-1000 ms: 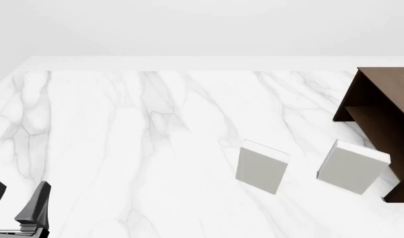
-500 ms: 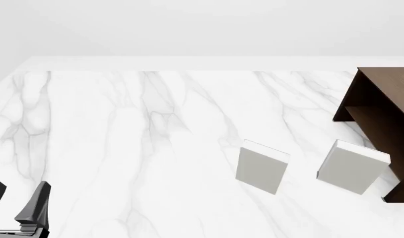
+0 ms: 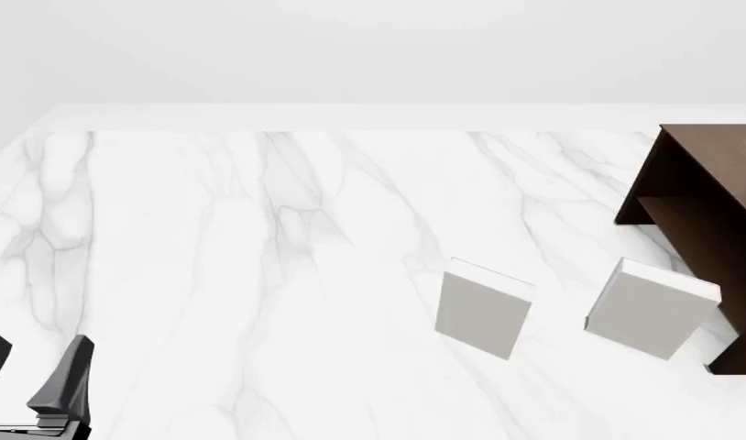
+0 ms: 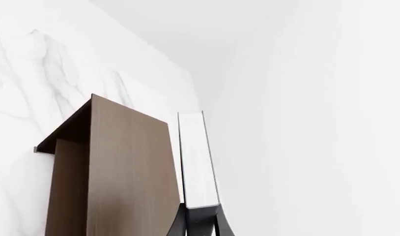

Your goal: Pick up the book on the left and place it on top of the shelf.

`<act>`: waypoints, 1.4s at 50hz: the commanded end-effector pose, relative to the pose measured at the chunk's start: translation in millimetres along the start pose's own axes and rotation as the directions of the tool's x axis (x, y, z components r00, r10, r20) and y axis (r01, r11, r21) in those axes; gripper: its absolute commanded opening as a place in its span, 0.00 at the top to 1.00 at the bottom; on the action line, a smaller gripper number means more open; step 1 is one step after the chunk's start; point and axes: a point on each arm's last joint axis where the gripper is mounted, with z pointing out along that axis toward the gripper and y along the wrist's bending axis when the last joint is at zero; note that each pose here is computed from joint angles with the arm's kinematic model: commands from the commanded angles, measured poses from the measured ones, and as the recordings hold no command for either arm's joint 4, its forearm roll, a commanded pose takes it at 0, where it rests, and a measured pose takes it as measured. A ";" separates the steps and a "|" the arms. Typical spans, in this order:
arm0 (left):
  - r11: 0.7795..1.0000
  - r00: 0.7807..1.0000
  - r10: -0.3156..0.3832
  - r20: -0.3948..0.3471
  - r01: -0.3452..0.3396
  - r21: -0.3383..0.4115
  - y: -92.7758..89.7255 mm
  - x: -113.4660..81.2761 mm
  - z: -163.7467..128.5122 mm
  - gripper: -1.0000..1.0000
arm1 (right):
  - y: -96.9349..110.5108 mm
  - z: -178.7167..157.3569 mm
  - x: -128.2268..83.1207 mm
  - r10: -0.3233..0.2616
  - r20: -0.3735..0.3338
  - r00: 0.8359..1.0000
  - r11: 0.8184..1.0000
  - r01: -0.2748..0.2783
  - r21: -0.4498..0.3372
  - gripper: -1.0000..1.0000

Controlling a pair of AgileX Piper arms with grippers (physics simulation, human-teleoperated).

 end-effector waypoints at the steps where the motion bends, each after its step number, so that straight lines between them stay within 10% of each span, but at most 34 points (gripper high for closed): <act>1: 1.000 1.000 0.000 0.000 0.000 0.000 0.0 0.0 0.0 0.00 | -2.6 7.5 1.4 0.004 0.002 1.000 1.000 -0.004 0.017 1.00; 70: 1.000 1.000 0.000 0.000 0.000 0.000 0.0 0.0 0.0 0.00 | 28.1 61.6 34.7 -0.002 -0.061 0.998 0.999 0.000 -0.033 1.00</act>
